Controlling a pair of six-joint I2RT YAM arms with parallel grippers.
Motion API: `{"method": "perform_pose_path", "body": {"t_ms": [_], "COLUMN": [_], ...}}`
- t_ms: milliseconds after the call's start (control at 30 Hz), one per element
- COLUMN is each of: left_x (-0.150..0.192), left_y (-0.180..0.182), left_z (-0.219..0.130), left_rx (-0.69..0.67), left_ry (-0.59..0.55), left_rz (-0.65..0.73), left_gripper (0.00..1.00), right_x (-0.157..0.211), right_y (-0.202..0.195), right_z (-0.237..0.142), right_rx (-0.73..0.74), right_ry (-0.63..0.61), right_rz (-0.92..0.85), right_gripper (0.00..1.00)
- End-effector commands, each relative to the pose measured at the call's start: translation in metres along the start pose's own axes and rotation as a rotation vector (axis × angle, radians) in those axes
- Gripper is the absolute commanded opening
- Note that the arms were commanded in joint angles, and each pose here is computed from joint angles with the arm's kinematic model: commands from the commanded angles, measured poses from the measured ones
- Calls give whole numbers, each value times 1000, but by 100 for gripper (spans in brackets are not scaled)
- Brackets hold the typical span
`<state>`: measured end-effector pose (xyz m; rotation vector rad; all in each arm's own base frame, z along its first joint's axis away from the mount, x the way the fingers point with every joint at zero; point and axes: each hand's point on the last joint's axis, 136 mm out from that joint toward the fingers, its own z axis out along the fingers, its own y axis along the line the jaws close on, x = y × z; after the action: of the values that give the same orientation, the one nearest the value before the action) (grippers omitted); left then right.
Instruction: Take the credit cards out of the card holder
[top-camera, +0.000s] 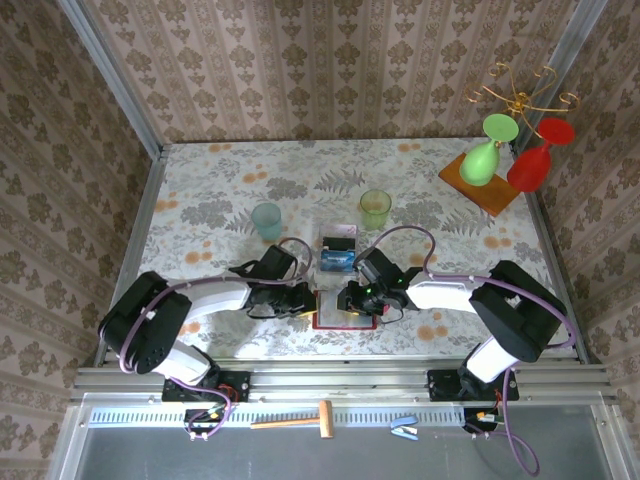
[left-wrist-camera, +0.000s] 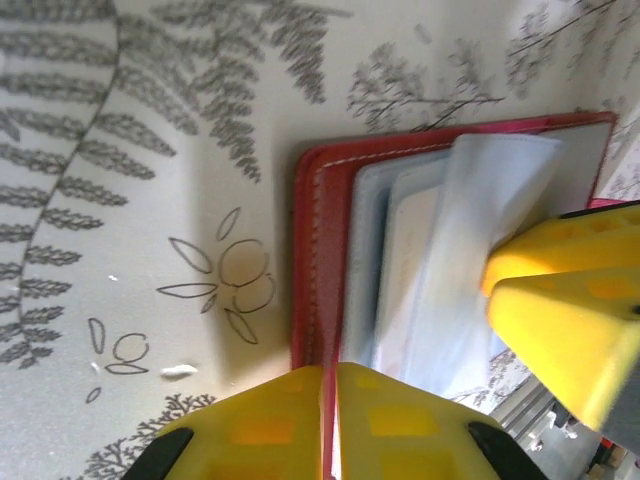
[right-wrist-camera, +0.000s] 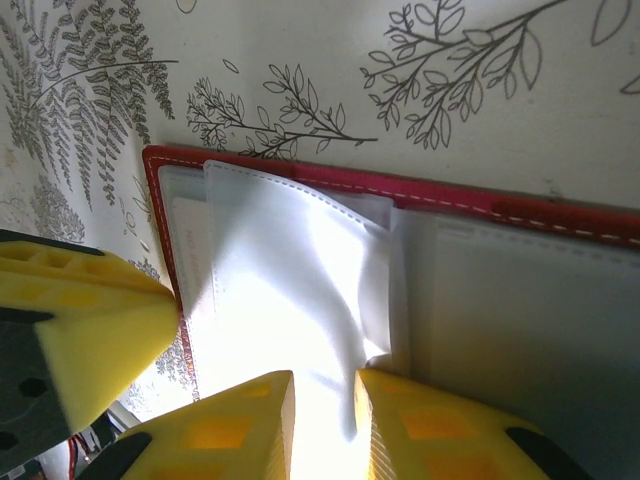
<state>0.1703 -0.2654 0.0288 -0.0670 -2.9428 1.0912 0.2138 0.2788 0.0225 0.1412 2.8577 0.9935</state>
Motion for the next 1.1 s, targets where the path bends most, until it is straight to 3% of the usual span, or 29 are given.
{"method": "perform_pose_path", "body": {"t_ms": [0, 300, 500, 1067], "left_x": [-12, -21, -18, -8], "left_y": [-17, -44, -41, -25], "left_z": [-14, -5, 9, 27], "left_rx": [13, 109, 102, 79], "left_ry": [-44, -49, -21, 24], "left_rz": [20, 4, -4, -35], "left_gripper": [14, 25, 28, 29], "right_x": [3, 4, 5, 6], "right_y": [-10, -16, -21, -27], "right_z": [0, 1, 0, 2], "right_rx": [5, -14, -21, -49], "right_ry": [4, 4, -2, -3], "right_rz": [35, 51, 66, 89], "right_gripper": [26, 26, 26, 25]}}
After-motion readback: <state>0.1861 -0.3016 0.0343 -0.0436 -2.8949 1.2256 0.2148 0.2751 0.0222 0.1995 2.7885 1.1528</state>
